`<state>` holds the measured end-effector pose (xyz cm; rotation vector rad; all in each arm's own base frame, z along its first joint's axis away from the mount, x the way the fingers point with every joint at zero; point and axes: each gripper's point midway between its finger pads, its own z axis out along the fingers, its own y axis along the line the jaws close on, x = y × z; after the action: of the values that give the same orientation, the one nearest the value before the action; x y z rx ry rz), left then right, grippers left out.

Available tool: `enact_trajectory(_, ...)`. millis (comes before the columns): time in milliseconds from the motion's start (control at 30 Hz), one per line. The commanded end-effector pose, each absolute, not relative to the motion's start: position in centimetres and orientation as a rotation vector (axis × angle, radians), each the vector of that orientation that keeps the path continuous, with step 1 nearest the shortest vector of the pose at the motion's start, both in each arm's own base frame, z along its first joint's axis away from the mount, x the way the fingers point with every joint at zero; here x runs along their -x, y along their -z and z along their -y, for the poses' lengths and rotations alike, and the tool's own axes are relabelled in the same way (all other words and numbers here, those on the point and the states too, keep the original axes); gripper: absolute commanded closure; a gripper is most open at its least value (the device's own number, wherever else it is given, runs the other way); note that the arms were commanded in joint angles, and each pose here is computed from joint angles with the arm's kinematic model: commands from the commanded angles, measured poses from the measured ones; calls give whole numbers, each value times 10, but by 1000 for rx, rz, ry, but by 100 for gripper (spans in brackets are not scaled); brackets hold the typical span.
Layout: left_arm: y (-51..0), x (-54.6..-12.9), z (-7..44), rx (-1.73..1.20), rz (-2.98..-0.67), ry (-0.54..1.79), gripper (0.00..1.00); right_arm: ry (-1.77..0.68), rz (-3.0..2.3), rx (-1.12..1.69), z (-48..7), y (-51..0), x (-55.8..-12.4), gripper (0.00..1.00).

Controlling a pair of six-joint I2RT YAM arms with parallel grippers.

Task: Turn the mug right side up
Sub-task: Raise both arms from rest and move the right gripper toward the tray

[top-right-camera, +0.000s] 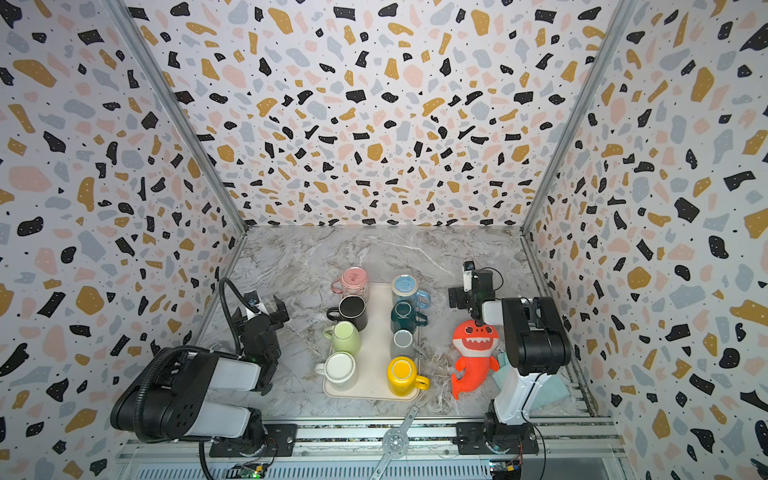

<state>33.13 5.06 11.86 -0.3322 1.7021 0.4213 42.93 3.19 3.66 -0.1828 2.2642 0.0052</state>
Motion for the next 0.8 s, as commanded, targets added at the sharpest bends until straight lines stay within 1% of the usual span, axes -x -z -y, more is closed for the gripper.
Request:
enact_trajectory(0,-137,-336,-52,363,-1628,-395,0,102,-2089,60,-16,-86,-440,1)
enact_trajectory(100,-137,-336,-52,364,-1628,-395,0,195,-2014,-6,-7,-114,-433,1)
enact_trajectory(200,-137,-335,-52,364,-1628,-396,0,281,-1821,-156,3,-159,-406,1)
enact_trajectory(233,-137,-336,-52,364,-1628,-396,0,279,-1723,-203,4,-174,-390,1)
enact_trajectory(300,-137,-336,-52,363,-1629,-396,0,203,-1579,-162,-6,-194,-365,1)
enact_trajectory(367,-138,-336,-52,364,-1626,-395,0,146,-1512,-228,-1,-200,-346,1)
enact_trajectory(433,-138,-336,-52,363,-1627,-395,0,153,-1569,-356,12,-193,-347,1)
enact_trajectory(567,-138,-336,-52,364,-1626,-394,0,231,-1809,-400,13,-175,-367,1)
enact_trajectory(633,-138,-336,-52,364,-1625,-394,0,211,-1891,-360,4,-173,-375,1)
enact_trajectory(667,-138,-336,-52,364,-1625,-394,0,171,-1914,-298,-7,-176,-378,1)
enact_trajectory(767,-138,-336,-52,364,-1625,-394,0,76,-1904,-190,-32,-194,-374,1)
